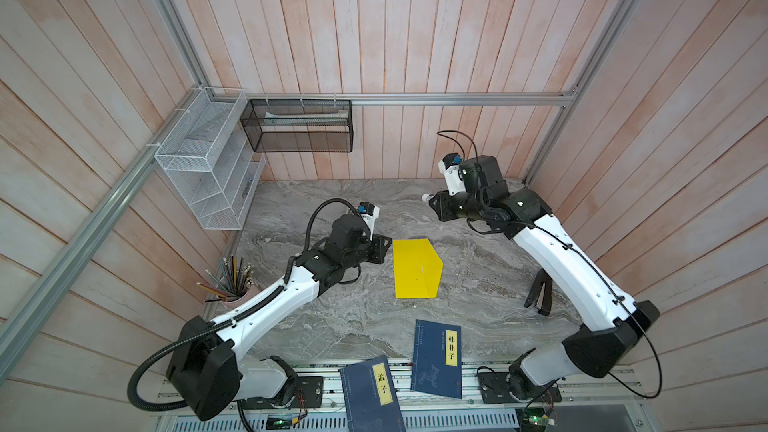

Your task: Place the letter into the envelope and seal it

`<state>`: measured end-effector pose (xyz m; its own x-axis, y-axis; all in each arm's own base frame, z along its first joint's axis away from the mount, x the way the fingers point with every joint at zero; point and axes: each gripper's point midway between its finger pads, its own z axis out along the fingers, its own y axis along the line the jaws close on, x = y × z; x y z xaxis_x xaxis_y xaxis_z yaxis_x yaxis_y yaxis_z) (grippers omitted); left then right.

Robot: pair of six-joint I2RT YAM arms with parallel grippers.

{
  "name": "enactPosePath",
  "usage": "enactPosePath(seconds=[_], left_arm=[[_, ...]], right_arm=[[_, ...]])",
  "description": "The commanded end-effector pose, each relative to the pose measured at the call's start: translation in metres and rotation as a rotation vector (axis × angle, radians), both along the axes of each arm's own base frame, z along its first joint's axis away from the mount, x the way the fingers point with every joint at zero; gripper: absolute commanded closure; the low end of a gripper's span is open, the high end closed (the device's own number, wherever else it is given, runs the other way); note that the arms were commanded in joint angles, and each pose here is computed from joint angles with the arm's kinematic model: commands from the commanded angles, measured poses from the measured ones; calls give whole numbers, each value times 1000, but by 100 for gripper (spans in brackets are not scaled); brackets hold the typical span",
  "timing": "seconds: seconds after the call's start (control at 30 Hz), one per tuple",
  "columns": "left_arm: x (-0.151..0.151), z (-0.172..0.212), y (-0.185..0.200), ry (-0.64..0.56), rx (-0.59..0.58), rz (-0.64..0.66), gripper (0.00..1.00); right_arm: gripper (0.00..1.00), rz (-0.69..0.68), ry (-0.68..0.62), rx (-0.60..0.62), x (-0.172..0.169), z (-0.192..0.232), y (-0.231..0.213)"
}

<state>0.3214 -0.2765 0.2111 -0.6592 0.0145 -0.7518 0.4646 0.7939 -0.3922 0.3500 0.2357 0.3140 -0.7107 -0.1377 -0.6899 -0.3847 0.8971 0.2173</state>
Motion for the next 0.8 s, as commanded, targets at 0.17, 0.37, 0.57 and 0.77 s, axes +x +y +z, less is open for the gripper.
enactPosePath(seconds=[0.17,0.37,0.57,0.77], left_arm=[[-4,-59,-22,15,73,-52,85],[-6,-86,-36,57,53,-85,94],[-6,-115,-48,109,45,-109,100],[-3,-135,-55,148,41,-115,100]], right_arm=[[100,17,440,-90,-36,-81,-2],[100,-60,553,-136,-34,-113,-5],[100,-88,637,-193,-35,-144,-6],[100,-119,640,-225,-27,-160,-6]])
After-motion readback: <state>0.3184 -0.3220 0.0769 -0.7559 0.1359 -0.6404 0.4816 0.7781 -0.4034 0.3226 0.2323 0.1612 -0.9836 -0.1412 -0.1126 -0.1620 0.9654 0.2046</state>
